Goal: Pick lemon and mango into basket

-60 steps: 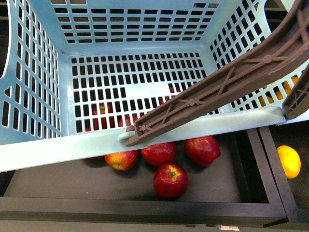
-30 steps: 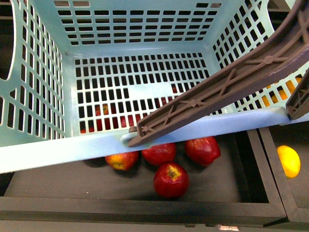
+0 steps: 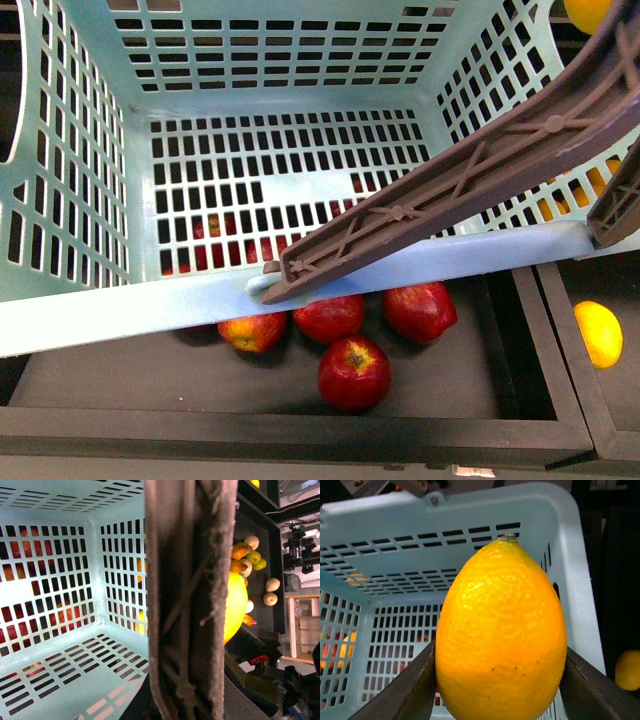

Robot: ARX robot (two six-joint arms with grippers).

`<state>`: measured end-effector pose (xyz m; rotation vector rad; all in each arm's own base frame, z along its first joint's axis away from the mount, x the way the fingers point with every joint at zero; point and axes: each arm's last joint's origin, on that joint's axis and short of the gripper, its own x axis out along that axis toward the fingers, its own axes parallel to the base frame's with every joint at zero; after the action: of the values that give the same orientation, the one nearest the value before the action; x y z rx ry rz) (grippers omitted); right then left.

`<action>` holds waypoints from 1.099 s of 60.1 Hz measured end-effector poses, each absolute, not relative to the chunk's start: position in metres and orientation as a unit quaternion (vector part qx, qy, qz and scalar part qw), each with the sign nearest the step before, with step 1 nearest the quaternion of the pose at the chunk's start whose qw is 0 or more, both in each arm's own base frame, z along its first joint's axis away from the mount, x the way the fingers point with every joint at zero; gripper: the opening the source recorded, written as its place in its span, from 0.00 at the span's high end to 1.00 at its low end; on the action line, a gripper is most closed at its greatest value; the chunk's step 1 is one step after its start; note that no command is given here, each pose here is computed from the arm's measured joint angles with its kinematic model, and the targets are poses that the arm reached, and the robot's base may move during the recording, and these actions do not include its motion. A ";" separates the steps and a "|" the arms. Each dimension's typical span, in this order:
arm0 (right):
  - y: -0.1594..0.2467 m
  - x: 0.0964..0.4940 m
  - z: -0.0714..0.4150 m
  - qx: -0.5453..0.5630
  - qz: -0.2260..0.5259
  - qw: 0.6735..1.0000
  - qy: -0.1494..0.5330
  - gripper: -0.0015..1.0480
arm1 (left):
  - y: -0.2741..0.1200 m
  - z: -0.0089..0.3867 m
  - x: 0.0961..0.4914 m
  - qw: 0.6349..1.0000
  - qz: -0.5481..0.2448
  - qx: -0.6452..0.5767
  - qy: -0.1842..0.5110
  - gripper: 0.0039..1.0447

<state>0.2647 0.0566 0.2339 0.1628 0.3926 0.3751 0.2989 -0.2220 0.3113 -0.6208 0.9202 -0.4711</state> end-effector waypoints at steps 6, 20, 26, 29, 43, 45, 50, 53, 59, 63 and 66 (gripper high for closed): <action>0.057 0.261 0.231 0.080 0.179 0.961 0.196 0.21 | -0.222 0.311 0.299 0.824 -0.221 -0.292 0.433 0.95; 0.041 0.247 0.246 0.100 0.134 0.973 0.157 0.08 | -0.222 0.311 0.299 0.823 -0.221 -0.291 0.434 0.95; 0.023 0.238 0.255 0.114 0.076 0.983 0.123 0.08 | -0.222 0.311 0.299 0.825 -0.219 -0.291 0.433 0.95; 0.019 0.235 0.256 0.102 0.042 0.990 0.090 0.12 | -0.221 0.311 0.299 0.826 -0.217 -0.291 0.431 0.95; 0.008 0.205 0.228 0.019 0.013 1.000 0.003 0.48 | -0.222 0.311 0.299 0.822 -0.222 -0.293 0.435 0.95; 0.004 0.199 0.223 0.014 0.008 1.000 0.003 0.55 | -0.222 0.311 0.299 0.823 -0.222 -0.292 0.434 0.95; 0.001 0.190 0.214 0.010 0.000 1.000 0.005 0.70 | -0.221 0.311 0.299 0.823 -0.221 -0.292 0.434 0.95; 0.001 0.185 0.209 0.009 0.000 1.000 0.007 0.78 | -0.221 0.311 0.299 0.824 -0.220 -0.292 0.433 0.95; 0.000 0.176 0.202 0.005 0.000 1.000 0.006 0.93 | -0.222 0.311 0.299 0.825 -0.220 -0.291 0.433 0.95; 0.000 0.170 0.198 0.003 0.000 1.000 0.003 0.98 | -0.222 0.311 0.299 0.824 -0.220 -0.291 0.433 0.95; 0.000 0.165 0.195 0.003 0.000 1.000 0.003 0.98 | -0.221 0.311 0.299 0.825 -0.219 -0.291 0.433 0.95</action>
<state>0.1646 0.0003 0.1948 0.0055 0.0063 0.0000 0.2992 -0.2215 0.3111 -0.6188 0.9194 -0.4663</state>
